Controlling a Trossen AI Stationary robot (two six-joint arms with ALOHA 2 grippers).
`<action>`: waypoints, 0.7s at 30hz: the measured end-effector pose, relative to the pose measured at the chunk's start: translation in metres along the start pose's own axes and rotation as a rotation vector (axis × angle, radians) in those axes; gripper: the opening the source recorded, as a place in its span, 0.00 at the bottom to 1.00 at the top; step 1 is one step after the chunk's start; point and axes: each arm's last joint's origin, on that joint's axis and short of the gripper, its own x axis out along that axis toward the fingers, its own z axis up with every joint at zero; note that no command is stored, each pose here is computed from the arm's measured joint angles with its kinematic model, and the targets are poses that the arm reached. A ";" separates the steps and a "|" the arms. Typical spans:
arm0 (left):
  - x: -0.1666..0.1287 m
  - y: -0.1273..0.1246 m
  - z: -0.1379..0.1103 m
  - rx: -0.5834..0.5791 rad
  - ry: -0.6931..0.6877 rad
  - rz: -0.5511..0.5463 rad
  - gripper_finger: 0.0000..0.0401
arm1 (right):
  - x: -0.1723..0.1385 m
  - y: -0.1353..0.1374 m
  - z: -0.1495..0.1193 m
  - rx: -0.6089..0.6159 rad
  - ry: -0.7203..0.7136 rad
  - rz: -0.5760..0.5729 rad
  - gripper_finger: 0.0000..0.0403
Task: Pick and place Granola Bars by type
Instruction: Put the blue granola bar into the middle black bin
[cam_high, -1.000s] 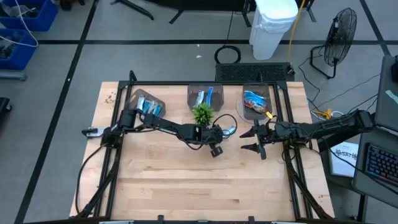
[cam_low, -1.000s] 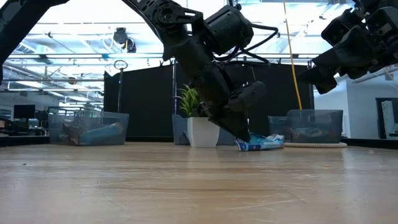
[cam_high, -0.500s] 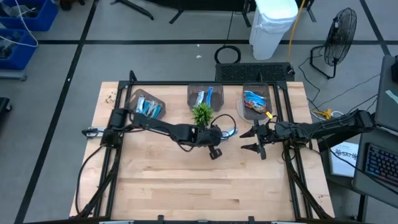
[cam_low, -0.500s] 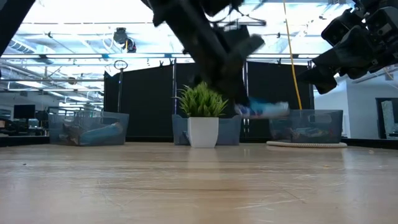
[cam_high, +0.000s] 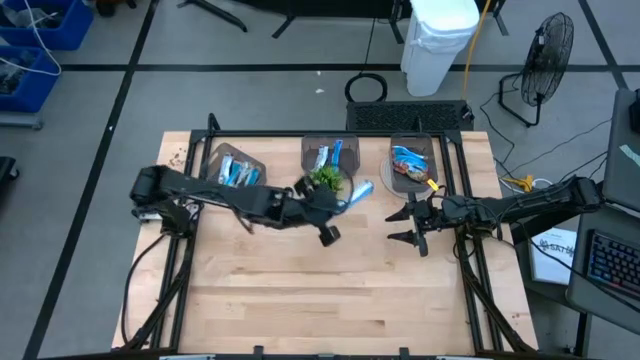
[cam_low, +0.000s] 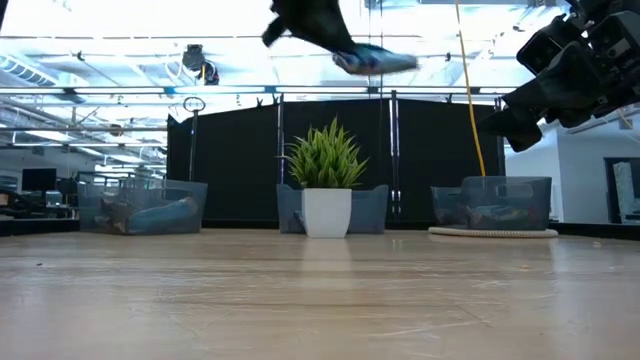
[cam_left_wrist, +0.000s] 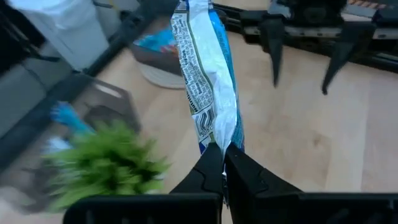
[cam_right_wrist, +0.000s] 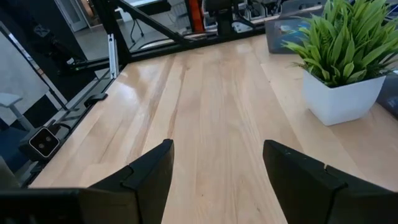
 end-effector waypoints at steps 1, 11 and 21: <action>-0.007 0.004 0.002 0.001 -0.003 0.013 0.01 | 0.000 0.000 0.000 0.000 0.003 -0.001 0.59; -0.059 0.040 0.012 -0.049 -0.005 0.156 0.01 | 0.001 0.000 -0.001 0.000 0.013 -0.004 0.59; -0.051 0.087 0.025 -0.059 0.001 0.291 0.01 | 0.001 0.000 -0.001 0.000 0.012 -0.004 0.59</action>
